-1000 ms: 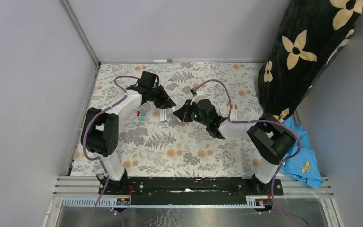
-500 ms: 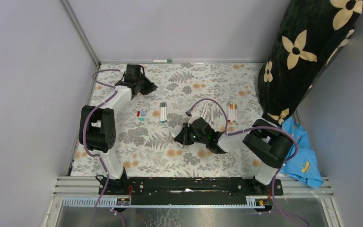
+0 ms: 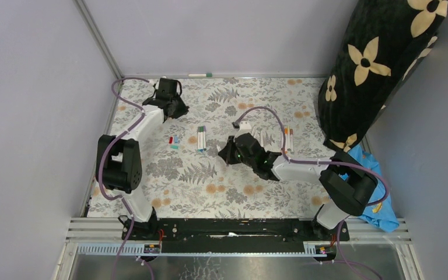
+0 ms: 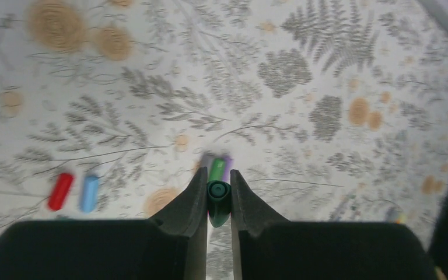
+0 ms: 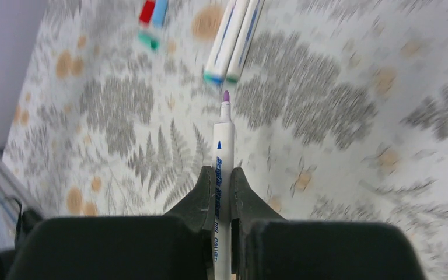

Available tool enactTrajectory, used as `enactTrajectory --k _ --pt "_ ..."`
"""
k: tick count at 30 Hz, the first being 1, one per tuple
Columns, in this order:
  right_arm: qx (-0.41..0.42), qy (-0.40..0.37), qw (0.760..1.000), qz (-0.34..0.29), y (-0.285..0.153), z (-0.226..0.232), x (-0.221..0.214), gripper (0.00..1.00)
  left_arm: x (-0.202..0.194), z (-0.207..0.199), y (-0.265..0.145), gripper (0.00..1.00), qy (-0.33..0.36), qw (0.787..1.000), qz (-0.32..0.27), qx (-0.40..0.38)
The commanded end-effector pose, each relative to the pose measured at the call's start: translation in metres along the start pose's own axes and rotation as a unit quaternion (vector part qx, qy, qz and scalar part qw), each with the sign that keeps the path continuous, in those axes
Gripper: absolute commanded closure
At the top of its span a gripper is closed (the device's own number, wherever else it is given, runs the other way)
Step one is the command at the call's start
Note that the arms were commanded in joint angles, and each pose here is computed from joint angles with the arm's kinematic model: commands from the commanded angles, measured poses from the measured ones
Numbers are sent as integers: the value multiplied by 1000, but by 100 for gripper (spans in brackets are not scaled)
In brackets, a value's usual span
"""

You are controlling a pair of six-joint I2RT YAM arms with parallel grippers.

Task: Open the pen caps

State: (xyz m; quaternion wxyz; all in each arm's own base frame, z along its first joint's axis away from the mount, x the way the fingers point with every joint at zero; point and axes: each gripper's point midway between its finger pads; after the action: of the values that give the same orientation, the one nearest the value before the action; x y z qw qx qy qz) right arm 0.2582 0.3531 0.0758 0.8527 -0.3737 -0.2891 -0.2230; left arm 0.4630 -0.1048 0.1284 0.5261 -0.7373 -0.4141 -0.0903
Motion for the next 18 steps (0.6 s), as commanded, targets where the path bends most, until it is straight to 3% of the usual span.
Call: enactTrajectory --k 1,15,18 --pt "-78 -7 993 -86 -8 -21 70 100 -20 51 -11 100 74 991 15 107" --pt "-231 -33 964 -123 -17 -103 118 100 -66 90 16 100 115 971 65 199" --pt "-263 -39 957 -117 -15 -119 118 100 -72 95 21 92 113 969 74 206"
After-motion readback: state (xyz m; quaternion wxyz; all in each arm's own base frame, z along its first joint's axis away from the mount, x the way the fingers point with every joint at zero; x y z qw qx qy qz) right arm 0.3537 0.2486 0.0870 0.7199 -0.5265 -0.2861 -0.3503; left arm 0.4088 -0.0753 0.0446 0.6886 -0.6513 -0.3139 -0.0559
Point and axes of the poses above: each gripper's point midway between its finger pads, its own y axis out along the fingers, its own z axis along the line the jaws close on, x = y × z, and after that the axes turned 5 degrees about y, right-handed
